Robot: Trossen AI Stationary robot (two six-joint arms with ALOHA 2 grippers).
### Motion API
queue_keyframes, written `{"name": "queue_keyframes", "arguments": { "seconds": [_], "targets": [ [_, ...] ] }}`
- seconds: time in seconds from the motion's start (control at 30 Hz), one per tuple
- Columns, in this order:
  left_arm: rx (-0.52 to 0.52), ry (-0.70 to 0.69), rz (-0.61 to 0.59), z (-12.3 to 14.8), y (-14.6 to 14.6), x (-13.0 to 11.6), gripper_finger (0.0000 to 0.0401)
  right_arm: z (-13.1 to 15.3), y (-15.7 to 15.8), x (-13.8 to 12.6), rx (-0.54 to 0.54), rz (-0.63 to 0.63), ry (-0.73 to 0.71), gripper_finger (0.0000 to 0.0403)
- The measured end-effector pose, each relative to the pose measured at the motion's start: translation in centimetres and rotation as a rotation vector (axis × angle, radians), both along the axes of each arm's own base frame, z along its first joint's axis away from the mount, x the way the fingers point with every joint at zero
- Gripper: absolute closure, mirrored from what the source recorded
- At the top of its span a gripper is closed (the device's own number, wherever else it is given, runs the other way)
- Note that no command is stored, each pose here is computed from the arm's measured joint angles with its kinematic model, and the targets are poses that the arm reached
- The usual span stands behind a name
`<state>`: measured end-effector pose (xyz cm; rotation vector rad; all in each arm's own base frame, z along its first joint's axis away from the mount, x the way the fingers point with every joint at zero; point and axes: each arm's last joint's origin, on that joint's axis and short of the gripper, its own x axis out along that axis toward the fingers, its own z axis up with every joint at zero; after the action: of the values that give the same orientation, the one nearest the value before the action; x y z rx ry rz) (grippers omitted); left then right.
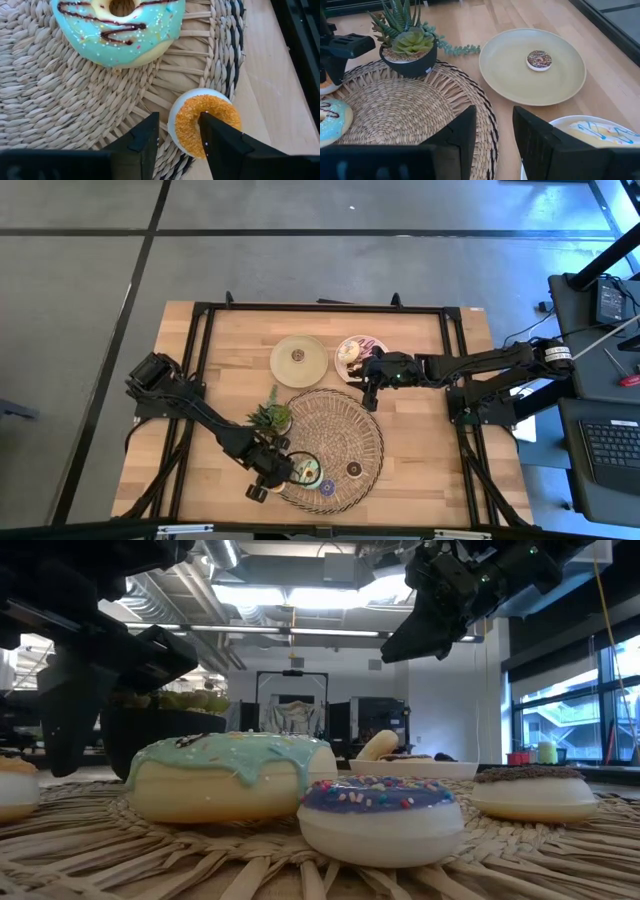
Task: Pick & Place donuts
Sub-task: Put the small yellow donut on the brown plate
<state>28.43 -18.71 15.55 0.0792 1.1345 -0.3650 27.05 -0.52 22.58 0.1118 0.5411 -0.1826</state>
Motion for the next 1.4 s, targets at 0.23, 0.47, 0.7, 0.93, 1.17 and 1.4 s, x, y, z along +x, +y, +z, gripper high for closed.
{"name": "queue_keyframes", "arguments": {
  "seconds": [0.23, 0.47, 0.7, 0.93, 1.17, 1.4],
  "targets": [
    [-0.002, -0.002, -0.001, -0.3, 0.1, -0.1, 0.0296, 0.0, 0.0, 0.0, 0.0, 0.001, 0.0, 0.0273],
    [-0.002, -0.002, -0.002, -0.3, 0.1, -0.1, 0.0333, 0.0, 0.0, 0.0, 0.0, 0.001, 0.0, 0.0273],
    [-0.027, 0.022, -0.026, -0.2, 0.5, 0.2, 0.0388, 0.0, 0.0, 0.0, 0.0, 0.001, 0.0, 0.0273],
    [-0.033, 0.07, -0.011, 1.5, 2.2, 1.0, 0.0396, 0.0, 0.0, 0.0, -0.004, 0.003, 0.001, 0.0273],
    [-0.011, -0.151, 0.008, 7.2, 5.7, 2.0, 0.0397, 0.0, -0.1, 0.0, -0.003, 0.0, 0.0, 0.0273],
    [0.291, -0.407, 0.247, 12.5, 12.0, 2.1, 0.0398, 0.0, -1.1, 0.0, -0.004, -0.036, -0.001, 0.0273]
  ]
}}
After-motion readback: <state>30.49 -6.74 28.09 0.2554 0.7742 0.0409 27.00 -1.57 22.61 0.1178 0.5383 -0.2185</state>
